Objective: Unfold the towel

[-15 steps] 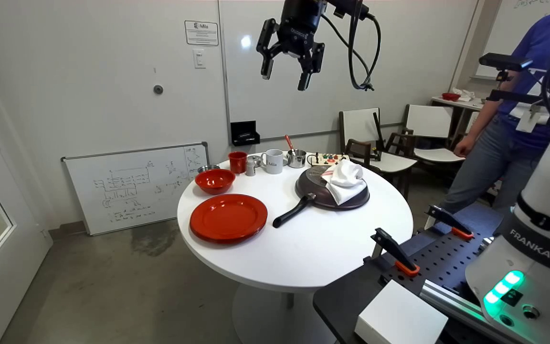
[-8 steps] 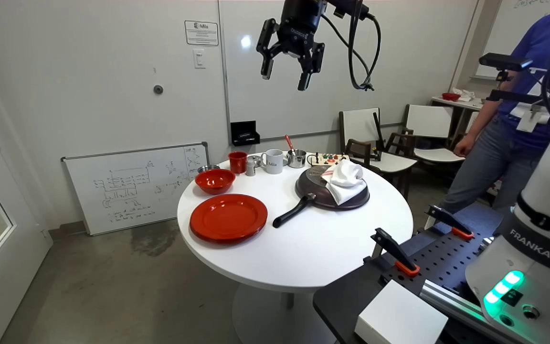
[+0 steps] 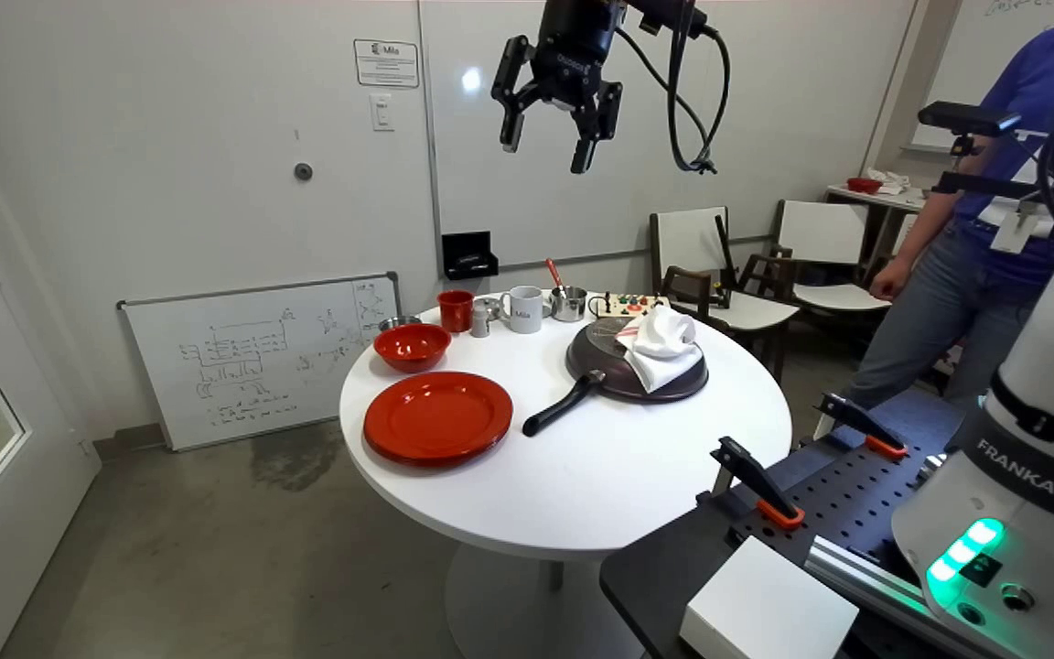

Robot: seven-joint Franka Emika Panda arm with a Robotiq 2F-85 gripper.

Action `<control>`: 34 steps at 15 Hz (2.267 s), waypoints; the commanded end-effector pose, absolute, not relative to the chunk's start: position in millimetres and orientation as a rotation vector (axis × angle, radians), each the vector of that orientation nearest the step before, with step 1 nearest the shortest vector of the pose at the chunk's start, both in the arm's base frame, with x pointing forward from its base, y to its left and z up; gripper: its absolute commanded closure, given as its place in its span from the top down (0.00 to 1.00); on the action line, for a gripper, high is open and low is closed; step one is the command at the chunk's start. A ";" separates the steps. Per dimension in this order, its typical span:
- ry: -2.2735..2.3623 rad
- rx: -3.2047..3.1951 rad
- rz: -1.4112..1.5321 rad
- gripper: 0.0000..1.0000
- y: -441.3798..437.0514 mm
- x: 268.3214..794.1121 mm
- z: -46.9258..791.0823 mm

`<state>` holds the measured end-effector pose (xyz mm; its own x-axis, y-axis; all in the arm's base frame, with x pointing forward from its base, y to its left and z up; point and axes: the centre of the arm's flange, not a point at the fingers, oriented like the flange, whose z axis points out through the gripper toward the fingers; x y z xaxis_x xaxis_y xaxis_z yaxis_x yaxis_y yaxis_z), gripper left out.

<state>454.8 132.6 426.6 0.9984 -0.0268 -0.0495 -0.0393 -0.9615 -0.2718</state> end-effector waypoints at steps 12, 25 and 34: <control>0.160 -3.177 -0.568 1.00 30.4 526.3 385.6; 1.228 -2.821 -0.252 1.00 -176.4 540.1 247.3; 1.118 -2.511 -0.105 1.00 -166.2 510.1 221.6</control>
<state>520.6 -172.5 227.7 0.5954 -0.8025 -0.0395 -0.7605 -0.5470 -0.3499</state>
